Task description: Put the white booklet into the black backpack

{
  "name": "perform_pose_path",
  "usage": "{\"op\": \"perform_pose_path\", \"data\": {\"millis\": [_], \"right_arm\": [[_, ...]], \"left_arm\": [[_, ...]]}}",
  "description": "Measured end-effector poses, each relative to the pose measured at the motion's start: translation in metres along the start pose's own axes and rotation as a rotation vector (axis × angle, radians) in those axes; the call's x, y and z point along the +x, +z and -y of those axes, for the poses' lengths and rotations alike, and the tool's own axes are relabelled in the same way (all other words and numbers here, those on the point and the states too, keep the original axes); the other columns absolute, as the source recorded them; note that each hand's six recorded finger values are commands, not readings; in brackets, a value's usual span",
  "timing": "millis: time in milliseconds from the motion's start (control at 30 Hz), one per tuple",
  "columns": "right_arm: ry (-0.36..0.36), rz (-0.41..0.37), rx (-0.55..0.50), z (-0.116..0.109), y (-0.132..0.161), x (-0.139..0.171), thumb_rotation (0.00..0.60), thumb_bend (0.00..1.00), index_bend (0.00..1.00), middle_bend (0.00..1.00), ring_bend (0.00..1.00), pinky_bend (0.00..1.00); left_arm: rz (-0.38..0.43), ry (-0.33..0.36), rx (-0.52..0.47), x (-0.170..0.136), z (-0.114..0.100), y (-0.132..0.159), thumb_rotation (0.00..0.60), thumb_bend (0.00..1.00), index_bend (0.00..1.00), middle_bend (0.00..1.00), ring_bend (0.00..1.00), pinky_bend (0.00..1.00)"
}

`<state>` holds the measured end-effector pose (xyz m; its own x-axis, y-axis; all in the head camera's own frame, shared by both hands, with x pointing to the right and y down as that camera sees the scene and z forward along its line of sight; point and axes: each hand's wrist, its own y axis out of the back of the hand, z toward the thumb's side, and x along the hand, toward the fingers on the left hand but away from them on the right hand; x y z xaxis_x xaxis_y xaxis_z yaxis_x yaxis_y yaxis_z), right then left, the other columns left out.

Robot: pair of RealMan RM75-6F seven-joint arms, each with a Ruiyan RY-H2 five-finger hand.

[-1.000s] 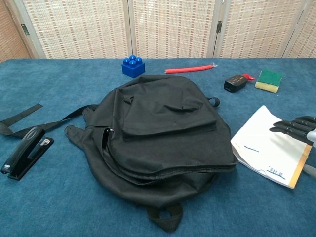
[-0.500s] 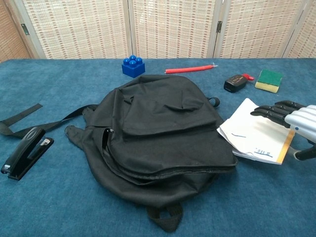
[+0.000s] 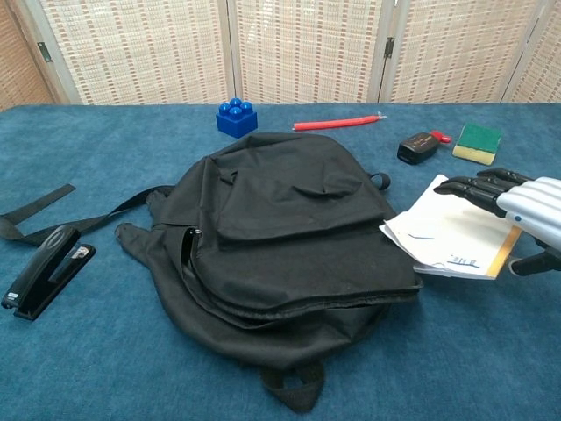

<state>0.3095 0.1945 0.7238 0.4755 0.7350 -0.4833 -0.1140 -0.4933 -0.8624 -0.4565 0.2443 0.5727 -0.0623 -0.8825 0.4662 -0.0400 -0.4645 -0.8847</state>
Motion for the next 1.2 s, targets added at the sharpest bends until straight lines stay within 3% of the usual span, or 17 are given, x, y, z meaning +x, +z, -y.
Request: {"op": "perform_pose_path", "data": {"millis": [167, 467, 733, 1200], "right_arm": [[-0.025, 0.0, -0.019, -0.001, 0.002, 0.003, 0.6, 0.54, 0.24, 0.13, 0.14, 0.04], [-0.07, 0.013, -0.044, -0.004, 0.002, 0.003, 0.6, 0.4, 0.38, 0.22, 0.18, 0.06], [-0.07, 0.035, -0.045, -0.001, -0.001, 0.005, 0.6, 0.39, 0.55, 0.32, 0.23, 0.1], [-0.078, 0.047, -0.005, -0.006, -0.01, 0.002, 0.6, 0.39, 0.69, 0.39, 0.27, 0.12]], "left_arm": [[0.006, -0.003, -0.001, 0.001, 0.0, 0.003, 0.6, 0.13, 0.03, 0.07, 0.1, 0.0], [0.005, -0.007, 0.001, 0.002, 0.0, 0.004, 0.6, 0.13, 0.03, 0.07, 0.1, 0.0], [0.011, -0.007, 0.004, 0.003, 0.0, 0.007, 0.6, 0.13, 0.03, 0.07, 0.1, 0.0], [0.028, -0.002, 0.004, 0.009, -0.001, 0.011, 0.6, 0.13, 0.03, 0.07, 0.1, 0.0]]}}
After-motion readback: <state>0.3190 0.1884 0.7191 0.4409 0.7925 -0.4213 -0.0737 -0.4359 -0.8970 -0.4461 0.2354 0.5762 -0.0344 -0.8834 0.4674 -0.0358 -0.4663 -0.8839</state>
